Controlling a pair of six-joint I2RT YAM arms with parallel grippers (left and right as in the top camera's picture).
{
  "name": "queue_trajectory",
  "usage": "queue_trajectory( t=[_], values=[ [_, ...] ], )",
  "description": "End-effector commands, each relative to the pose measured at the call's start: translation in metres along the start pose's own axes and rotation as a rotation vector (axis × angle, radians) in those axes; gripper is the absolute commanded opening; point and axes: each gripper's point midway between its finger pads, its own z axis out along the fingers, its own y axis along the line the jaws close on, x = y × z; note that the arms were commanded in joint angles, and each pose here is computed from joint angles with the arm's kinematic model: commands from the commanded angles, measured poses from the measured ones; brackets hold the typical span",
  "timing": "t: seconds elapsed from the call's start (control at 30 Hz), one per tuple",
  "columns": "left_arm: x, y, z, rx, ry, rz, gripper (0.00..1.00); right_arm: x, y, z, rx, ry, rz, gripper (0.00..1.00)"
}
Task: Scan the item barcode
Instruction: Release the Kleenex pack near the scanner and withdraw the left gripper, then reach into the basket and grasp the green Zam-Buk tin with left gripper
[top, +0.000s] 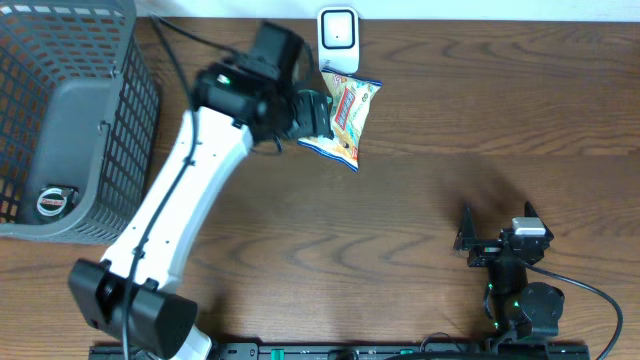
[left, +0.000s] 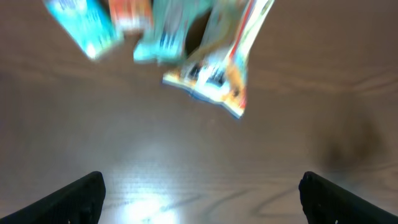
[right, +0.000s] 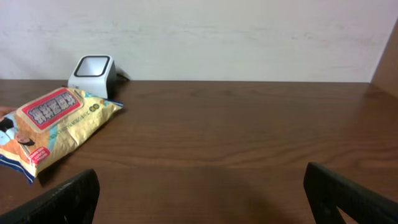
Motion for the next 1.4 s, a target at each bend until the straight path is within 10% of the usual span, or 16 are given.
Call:
queue_trajectory(
  t=[0.0, 0.27, 0.47, 0.8, 1.37],
  values=[
    [-0.034, -0.004, -0.043, 0.041, -0.123, 0.032, 0.98, 0.000, -0.002, 0.000, 0.011, 0.000, 0.011, 0.99],
    [-0.121, 0.076, -0.162, -0.156, -0.595, -0.071, 0.98, 0.001, -0.002, 0.000, 0.011, 0.000, 0.011, 0.99],
    [-0.122, 0.203, -0.245, -0.497, -0.798, -0.335, 0.98, 0.001, -0.002, 0.000, 0.011, 0.000, 0.011, 0.99],
    [-0.026, 0.363, -0.254, -0.729, -0.656, -0.976, 0.98, 0.000, -0.002, 0.000, 0.011, 0.000, 0.011, 0.99],
    [0.016, 0.443, -0.143, -0.861, -0.449, -1.116, 0.98, 0.000, -0.002, 0.000, 0.011, 0.000, 0.011, 0.99]
  ],
)
